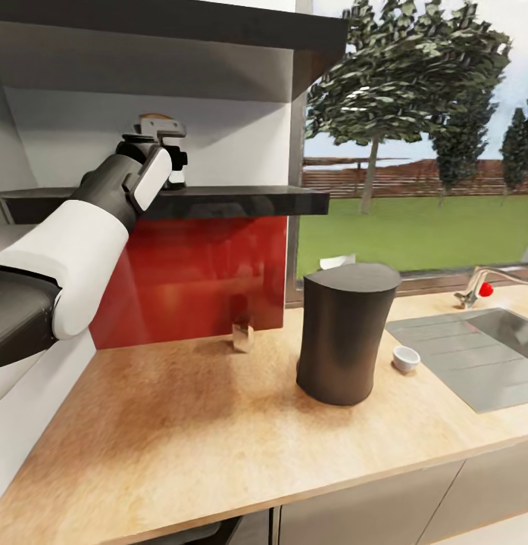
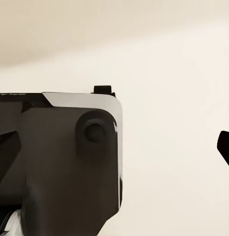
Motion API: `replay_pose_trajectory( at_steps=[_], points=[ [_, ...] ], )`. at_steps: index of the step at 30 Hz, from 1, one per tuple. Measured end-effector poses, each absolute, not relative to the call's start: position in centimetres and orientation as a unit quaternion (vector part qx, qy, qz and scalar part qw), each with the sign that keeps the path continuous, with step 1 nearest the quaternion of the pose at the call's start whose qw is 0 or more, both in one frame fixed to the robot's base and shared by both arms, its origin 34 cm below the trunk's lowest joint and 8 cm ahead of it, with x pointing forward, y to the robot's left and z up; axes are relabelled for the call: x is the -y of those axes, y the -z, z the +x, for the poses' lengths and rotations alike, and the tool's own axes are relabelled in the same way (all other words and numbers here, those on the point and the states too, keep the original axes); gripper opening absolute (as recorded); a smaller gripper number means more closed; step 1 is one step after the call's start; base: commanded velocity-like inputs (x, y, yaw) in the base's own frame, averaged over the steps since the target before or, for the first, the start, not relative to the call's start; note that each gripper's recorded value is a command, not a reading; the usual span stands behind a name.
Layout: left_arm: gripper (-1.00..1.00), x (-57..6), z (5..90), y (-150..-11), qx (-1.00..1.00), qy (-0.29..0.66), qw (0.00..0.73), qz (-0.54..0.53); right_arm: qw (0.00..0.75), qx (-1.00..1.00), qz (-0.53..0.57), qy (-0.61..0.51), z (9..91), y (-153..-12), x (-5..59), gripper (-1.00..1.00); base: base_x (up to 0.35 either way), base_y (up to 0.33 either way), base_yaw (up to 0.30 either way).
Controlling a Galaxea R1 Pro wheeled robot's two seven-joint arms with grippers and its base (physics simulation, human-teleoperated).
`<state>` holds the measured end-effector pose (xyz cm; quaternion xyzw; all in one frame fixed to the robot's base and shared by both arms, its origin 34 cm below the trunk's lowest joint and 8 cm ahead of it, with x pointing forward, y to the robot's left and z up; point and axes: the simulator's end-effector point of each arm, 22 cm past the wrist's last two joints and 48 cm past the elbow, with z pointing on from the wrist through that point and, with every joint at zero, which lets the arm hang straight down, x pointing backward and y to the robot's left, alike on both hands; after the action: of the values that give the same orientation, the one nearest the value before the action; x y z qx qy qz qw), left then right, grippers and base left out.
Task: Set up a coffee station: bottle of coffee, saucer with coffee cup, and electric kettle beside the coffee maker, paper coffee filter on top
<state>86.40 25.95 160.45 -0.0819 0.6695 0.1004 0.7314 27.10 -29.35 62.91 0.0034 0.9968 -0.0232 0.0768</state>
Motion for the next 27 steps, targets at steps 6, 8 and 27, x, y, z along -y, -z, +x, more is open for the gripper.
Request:
replay_pose_trajectory(
  at_steps=[6,8,27],
  points=[
    [1.0,-25.9,86.4,-160.5,-0.669,-0.1,0.732,-0.082,0.077,-0.997,0.003,0.023,27.1,-62.9,29.3,1.0,0.053,0.0,0.0],
    [1.0,-25.9,86.4,-160.5,-0.669,-0.099,0.732,-0.082,0.076,-0.997,0.003,0.023,27.1,-62.9,29.4,1.0,0.06,0.0,0.0],
    [-1.0,-25.5,86.0,-161.6,-0.661,-0.091,0.741,-0.081,0.076,-0.997,0.003,0.023,27.1,-62.9,29.4,1.0,0.005,0.0,0.0]
  ],
)
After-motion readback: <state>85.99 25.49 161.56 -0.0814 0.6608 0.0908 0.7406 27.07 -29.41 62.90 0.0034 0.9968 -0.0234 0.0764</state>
